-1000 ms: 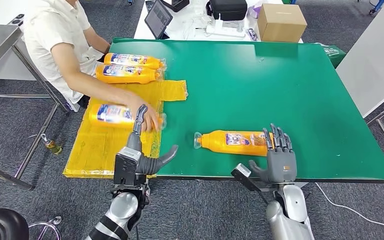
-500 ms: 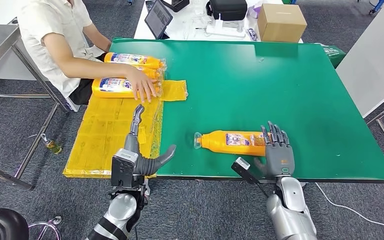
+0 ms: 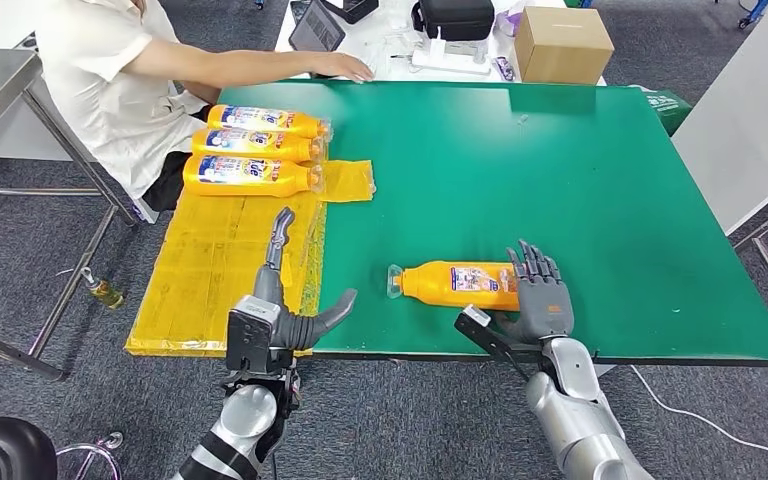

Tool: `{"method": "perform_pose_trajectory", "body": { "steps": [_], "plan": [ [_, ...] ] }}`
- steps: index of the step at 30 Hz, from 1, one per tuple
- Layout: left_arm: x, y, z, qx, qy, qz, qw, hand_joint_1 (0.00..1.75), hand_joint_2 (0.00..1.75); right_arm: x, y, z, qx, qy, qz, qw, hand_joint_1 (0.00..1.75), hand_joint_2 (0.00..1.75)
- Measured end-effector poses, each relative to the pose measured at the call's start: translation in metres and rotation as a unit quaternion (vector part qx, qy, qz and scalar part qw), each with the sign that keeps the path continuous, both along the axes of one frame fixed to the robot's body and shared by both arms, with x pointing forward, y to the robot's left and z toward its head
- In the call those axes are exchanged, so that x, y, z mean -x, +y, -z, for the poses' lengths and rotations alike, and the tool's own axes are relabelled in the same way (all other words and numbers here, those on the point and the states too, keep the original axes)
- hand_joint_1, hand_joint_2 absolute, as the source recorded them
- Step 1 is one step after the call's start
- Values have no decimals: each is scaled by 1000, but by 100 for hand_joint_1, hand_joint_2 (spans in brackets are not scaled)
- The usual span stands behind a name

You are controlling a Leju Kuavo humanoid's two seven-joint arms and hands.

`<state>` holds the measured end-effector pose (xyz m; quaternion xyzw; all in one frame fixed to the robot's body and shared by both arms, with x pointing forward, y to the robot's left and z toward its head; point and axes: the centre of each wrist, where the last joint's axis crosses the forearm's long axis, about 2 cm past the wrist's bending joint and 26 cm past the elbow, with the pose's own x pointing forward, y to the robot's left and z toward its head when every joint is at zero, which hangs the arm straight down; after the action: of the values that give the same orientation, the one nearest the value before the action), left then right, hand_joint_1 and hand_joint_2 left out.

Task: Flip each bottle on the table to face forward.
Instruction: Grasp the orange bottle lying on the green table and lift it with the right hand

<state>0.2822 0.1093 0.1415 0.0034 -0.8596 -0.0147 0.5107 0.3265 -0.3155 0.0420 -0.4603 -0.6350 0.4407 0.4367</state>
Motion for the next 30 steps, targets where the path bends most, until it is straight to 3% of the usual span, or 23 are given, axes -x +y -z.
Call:
{"method": "perform_pose_trajectory", "body": {
  "steps": [9, 10, 13, 14, 20, 30],
  "plan": [
    [-2, -3, 0, 7, 15, 13, 1000, 0, 175, -5, 0, 4, 5, 26, 5, 1000, 0, 175],
    [-2, -4, 0, 7, 16, 14, 1000, 0, 175, -5, 0, 4, 7, 28, 5, 1000, 28, 175],
    [-2, -4, 0, 8, 20, 17, 1000, 0, 175, -7, -2, 4, 11, 41, 3, 999, 159, 175],
    [-2, -5, 0, 9, 22, 17, 1000, 0, 175, -7, -2, 5, 10, 49, 1, 999, 175, 175],
    [-2, -5, 1, 15, 26, 19, 999, 0, 175, -14, -11, 2, -24, 95, -5, 995, 175, 175],
    [-3, -6, -1, 26, 30, 25, 999, 0, 175, -23, -21, -4, -37, 116, 11, 992, 175, 175]
  ]
}}
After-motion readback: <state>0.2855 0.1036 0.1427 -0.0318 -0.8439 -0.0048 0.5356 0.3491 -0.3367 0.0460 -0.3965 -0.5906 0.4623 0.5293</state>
